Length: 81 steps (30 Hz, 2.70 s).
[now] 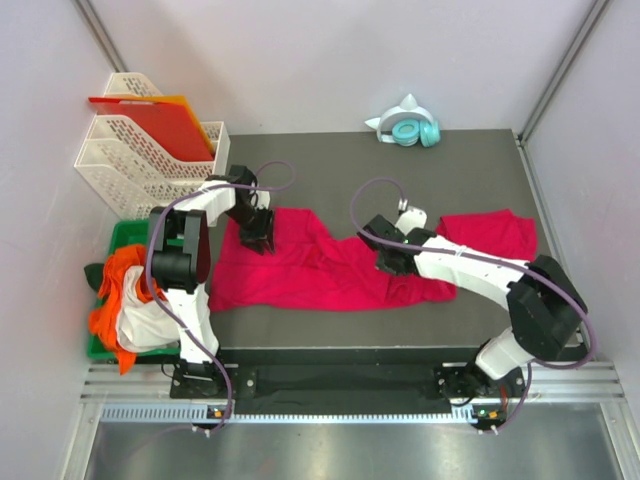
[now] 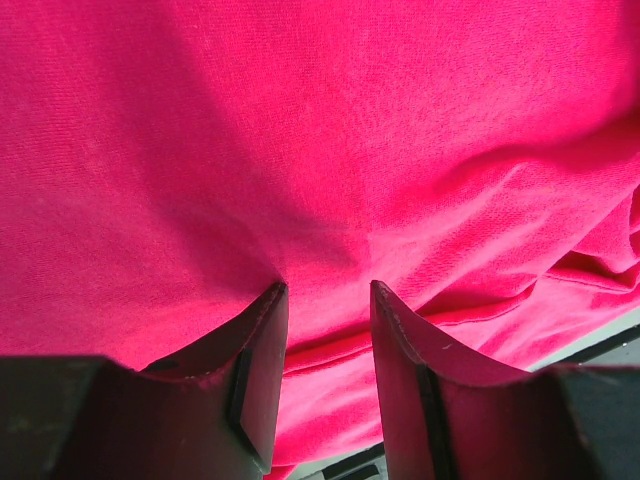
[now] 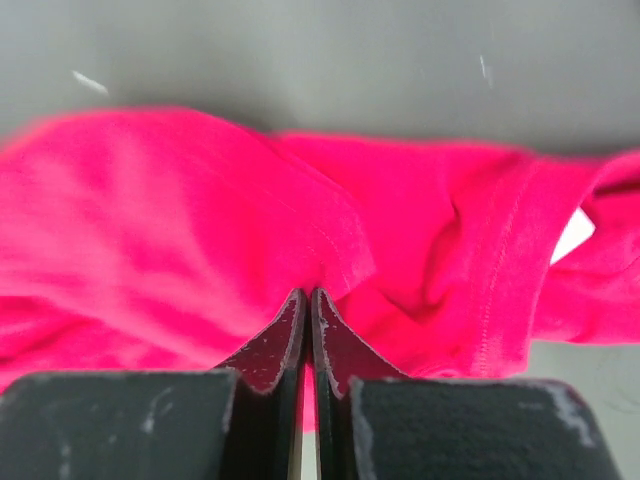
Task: Fold and stack the t-shirts
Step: Fold the flattened tshirt in 1/3 of the way
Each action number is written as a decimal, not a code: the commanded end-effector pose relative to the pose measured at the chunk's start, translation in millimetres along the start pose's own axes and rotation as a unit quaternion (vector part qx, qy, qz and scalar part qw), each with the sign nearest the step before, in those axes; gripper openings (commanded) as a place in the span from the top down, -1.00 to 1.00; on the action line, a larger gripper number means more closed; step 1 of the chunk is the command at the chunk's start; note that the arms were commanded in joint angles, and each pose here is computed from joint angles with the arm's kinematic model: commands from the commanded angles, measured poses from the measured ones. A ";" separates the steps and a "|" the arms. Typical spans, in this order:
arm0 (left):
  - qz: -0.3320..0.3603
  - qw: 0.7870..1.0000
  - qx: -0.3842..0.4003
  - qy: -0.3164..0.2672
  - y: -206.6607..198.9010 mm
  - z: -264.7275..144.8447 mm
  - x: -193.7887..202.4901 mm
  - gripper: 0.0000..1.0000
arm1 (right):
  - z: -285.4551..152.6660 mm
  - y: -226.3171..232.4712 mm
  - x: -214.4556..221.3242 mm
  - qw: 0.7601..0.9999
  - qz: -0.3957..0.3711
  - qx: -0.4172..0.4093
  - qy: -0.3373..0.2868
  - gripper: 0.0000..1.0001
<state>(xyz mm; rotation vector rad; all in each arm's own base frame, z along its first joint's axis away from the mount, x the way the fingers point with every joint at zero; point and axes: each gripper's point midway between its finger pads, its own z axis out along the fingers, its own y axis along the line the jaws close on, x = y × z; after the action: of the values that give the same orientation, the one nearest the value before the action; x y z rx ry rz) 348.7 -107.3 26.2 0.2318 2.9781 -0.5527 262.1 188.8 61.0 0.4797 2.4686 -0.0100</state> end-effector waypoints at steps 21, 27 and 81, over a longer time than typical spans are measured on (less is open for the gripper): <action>0.018 0.999 -0.018 -0.045 1.9 -5.6 -47.0 0.14 | 21.9 15.8 -209.3 0.985 -0.018 0.102 -0.139 1.00; -0.001 0.998 -0.027 -0.056 7.3 -2.7 -65.1 0.14 | 48.6 13.8 -240.7 0.983 -0.014 0.121 -0.140 1.00; -0.106 0.960 -0.201 -0.164 138.0 -28.2 -131.2 1.00 | 86.1 13.7 -281.5 0.981 -0.033 0.112 -0.153 1.00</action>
<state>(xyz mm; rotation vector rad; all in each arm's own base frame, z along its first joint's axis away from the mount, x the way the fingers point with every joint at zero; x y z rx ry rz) 512.8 3.9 29.8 -0.1897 2.6812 -0.0184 523.0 109.7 114.9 0.4165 2.2673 -0.3910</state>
